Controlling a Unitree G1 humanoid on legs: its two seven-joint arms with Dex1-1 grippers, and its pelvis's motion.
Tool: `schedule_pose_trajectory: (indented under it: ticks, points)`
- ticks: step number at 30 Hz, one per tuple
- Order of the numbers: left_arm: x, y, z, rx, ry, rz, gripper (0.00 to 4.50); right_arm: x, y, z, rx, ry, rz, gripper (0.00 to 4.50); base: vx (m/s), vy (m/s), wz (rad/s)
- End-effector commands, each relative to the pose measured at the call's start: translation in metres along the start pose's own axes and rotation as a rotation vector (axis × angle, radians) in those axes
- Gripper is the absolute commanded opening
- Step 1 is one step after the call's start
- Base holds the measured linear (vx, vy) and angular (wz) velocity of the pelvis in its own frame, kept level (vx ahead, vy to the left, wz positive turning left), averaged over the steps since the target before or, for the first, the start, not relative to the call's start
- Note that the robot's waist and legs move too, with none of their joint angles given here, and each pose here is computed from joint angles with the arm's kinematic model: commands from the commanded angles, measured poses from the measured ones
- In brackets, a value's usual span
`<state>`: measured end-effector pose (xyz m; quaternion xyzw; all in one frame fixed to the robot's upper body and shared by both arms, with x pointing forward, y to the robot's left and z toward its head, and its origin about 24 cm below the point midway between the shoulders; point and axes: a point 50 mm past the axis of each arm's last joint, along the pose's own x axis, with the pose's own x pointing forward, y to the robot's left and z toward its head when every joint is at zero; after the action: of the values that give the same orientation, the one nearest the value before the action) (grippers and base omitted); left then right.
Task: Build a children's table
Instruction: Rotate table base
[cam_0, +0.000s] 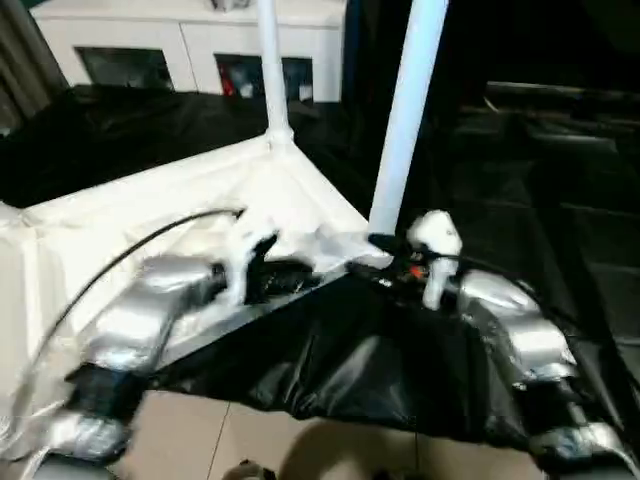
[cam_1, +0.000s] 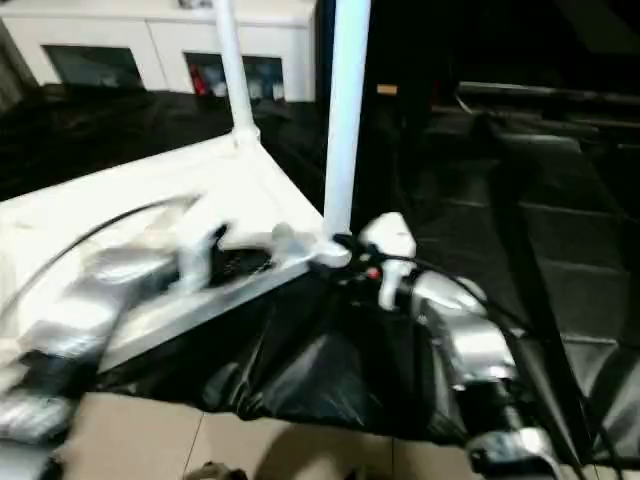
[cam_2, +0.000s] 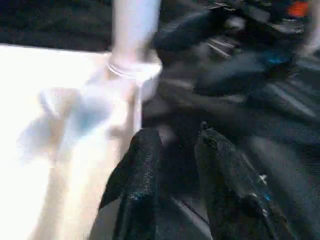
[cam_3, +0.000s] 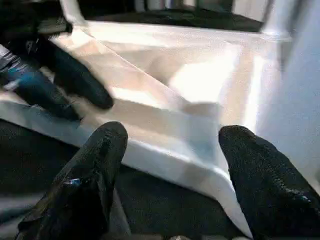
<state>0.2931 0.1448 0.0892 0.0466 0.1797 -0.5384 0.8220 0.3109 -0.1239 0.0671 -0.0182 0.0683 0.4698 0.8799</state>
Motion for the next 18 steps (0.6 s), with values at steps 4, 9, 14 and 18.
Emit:
schedule_pose_trajectory:
  ticks: [4,9,14,18]
  points:
    - [-0.019,-0.024,-0.002,-0.065,0.042,-0.096,2.04,0.022,0.004,0.002,0.046,-0.013,0.001,3.34,0.000,0.000,0.00]
    - [-0.022,-0.035,-0.008,-0.063,0.111,-0.081,2.40,0.056,0.016,0.003,0.098,-0.016,-0.048,3.34,0.000,0.000,0.00]
    - [-0.026,-0.040,-0.019,-0.056,0.197,-0.013,2.73,0.089,0.014,0.004,0.234,-0.019,-0.290,3.34,0.000,0.000,0.00]
    - [-0.034,-0.042,-0.025,-0.052,0.262,0.030,3.06,0.102,0.007,0.012,0.300,-0.053,-0.495,3.34,0.000,0.000,0.00]
